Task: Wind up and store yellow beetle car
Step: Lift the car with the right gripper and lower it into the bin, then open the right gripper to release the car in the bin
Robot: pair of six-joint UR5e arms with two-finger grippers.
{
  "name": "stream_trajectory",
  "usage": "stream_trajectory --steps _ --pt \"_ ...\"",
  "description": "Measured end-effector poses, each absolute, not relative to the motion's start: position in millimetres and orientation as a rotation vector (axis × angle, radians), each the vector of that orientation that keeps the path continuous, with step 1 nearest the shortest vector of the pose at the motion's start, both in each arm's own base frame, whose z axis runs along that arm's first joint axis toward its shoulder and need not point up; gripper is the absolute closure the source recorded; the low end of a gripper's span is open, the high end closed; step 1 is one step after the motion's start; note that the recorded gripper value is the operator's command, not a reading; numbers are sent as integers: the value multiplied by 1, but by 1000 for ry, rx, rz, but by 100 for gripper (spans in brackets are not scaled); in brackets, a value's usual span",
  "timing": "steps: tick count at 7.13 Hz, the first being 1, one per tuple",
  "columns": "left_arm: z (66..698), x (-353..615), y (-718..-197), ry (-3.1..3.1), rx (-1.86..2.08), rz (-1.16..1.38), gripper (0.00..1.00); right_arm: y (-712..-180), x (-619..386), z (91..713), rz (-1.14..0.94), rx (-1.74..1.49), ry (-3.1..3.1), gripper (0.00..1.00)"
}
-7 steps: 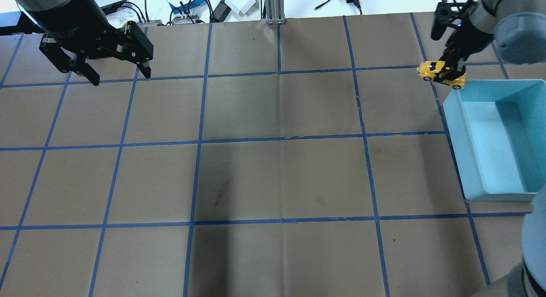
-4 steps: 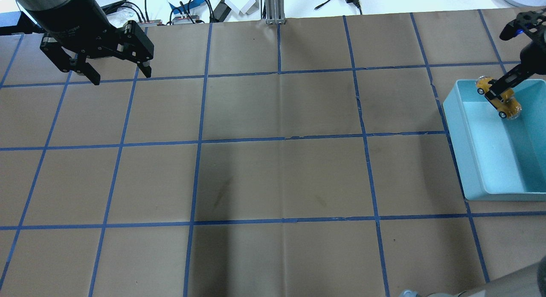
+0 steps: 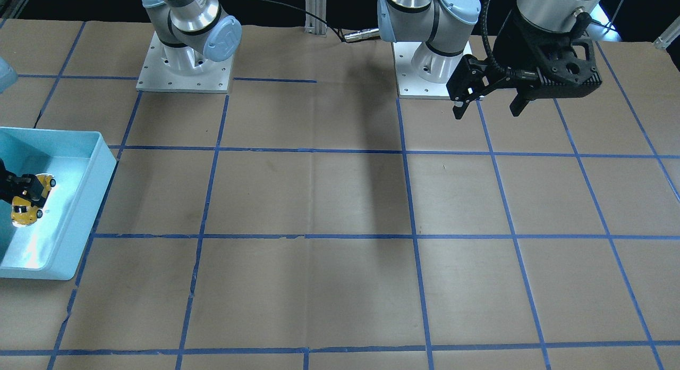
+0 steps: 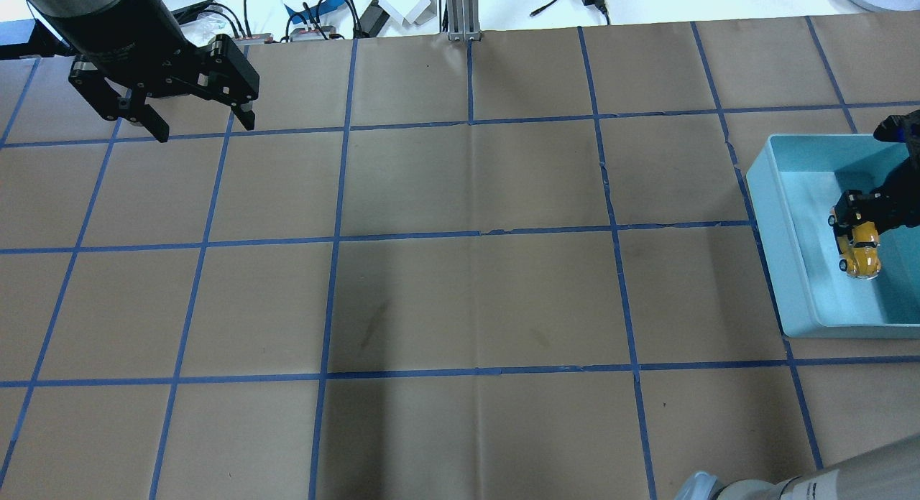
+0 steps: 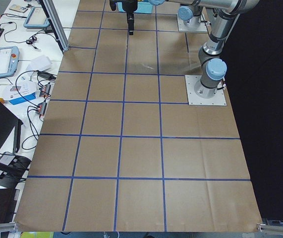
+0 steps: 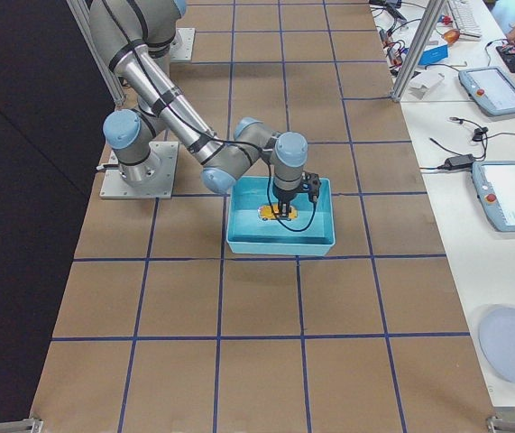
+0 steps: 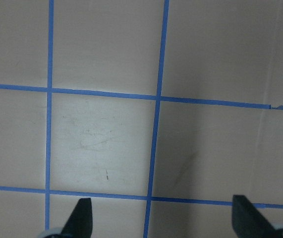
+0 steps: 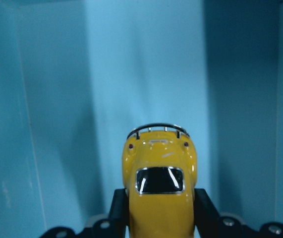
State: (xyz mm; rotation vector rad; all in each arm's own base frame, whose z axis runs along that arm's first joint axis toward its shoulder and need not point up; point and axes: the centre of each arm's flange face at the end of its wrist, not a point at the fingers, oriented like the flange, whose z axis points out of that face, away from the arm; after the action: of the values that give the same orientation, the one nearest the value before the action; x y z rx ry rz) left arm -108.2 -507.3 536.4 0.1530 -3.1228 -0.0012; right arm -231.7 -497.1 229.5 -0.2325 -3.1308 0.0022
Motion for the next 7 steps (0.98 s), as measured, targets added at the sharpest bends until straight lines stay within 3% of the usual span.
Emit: stream_trajectory --steps 1,2,3,7 --pt "536 -108 -509 -3123 154 -1 0 -492 -236 220 -7 -292 -3131 27" --pt "536 -108 -510 -3123 154 -1 0 -491 -237 211 -24 -312 -3142 5" --pt "535 -108 -510 -3124 154 -2 0 -491 -237 202 -44 -322 -3155 0" --pt "534 -108 -511 -3124 154 -4 0 -497 -235 223 -46 -298 -3144 0"
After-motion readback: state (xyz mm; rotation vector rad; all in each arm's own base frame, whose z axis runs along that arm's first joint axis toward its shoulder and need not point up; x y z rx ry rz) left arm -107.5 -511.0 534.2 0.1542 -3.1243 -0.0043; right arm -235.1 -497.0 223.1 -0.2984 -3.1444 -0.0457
